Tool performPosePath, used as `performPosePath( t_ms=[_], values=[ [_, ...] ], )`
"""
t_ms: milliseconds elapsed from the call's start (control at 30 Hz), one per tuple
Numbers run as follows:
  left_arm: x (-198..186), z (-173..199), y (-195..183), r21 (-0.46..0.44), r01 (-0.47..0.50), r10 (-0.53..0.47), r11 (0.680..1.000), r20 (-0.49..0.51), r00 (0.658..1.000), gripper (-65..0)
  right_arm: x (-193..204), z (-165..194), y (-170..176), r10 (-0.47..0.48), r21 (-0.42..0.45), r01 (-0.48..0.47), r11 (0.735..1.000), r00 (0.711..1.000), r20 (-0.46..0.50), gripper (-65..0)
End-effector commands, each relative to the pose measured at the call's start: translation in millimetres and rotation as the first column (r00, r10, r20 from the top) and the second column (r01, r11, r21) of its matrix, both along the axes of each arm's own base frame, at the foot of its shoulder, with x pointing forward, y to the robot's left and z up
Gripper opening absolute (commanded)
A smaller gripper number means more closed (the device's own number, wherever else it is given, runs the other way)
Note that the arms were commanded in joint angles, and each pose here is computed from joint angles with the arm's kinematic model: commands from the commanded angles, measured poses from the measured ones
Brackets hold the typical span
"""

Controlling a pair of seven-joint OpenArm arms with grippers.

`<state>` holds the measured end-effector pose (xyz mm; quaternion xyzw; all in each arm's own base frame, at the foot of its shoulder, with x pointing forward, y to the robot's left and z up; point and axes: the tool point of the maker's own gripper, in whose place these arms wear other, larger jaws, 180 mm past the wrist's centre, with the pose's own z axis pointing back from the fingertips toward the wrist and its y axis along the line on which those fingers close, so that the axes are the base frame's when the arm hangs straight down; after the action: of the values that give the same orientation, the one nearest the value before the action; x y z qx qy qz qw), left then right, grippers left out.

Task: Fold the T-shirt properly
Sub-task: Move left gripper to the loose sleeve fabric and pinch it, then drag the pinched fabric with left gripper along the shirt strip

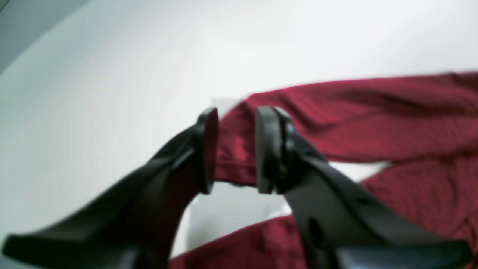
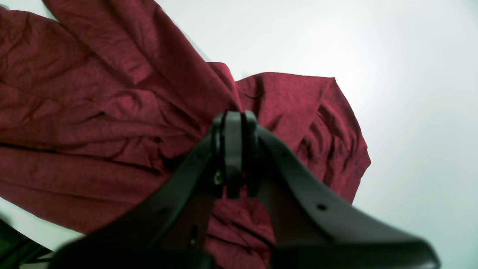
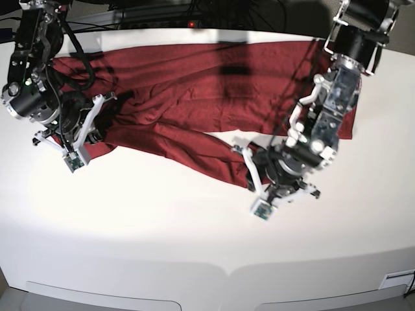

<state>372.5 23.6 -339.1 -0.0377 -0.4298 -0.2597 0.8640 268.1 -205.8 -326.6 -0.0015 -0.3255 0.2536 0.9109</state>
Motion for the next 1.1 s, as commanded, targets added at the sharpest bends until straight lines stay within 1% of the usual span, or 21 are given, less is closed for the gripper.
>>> performPosePath(
  t_ms=[0, 100, 200, 267, 333, 467, 700, 767, 867, 1067],
  values=[
    [5, 11, -8, 0.003, 0.026, -0.026, 1.000, 0.072, 0.997, -43.8, 6, 11, -1, 0.005, -0.004, -0.005, 1.000, 0.999, 0.043, -65.0],
    [-7, -10, -26, 0.084, 0.109, -0.119, 0.990, 0.121, 0.985, -38.3, 6, 11, -1, 0.005, -0.005, -0.005, 1.000, 0.999, 0.043, -65.0],
    [-22, -40, -37, 0.205, 0.185, -0.205, 0.961, 0.080, 0.975, -37.9, 5, 10, -2, 0.004, -0.008, -0.004, 1.000, 0.999, 0.035, -65.0],
    [-25, -55, -37, 0.278, 0.198, -0.225, 0.940, 0.066, 0.972, -37.9, 5, 10, -2, 0.003, -0.010, -0.003, 1.000, 0.999, 0.032, -65.0],
    [-24, -68, -33, 0.313, 0.177, -0.203, 0.933, 0.051, 0.978, -37.9, 5, 10, -2, 0.003, -0.011, -0.003, 1.000, 1.000, 0.031, -65.0],
    [-22, -89, -26, 0.339, 0.147, -0.165, 0.929, 0.025, 0.986, -37.9, 5, 10, -2, 0.004, -0.008, -0.004, 1.000, 1.000, 0.030, -65.0],
    [-18, -99, -8, 0.395, 0.116, -0.113, 0.911, -0.030, 0.993, -37.9, 5, 10, -2, 0.004, -0.008, -0.004, 1.000, 1.000, 0.031, -65.0],
    [-19, -101, -1, 0.422, 0.110, -0.098, 0.900, -0.049, 0.994, -37.9, 5, 10, -2, 0.004, -0.008, -0.004, 1.000, 1.000, 0.031, -65.0],
    [-18, -101, 11, 0.472, 0.102, -0.092, 0.876, -0.044, 0.995, -38.0, 5, 10, -2, 0.004, -0.008, -0.004, 1.000, 1.000, 0.031, -65.0],
    [-19, -106, 33, 0.516, 0.090, -0.067, 0.852, -0.064, 0.996, -38.0, 5, 10, -2, 0.004, -0.008, -0.004, 1.000, 1.000, 0.030, -65.0]
  ],
)
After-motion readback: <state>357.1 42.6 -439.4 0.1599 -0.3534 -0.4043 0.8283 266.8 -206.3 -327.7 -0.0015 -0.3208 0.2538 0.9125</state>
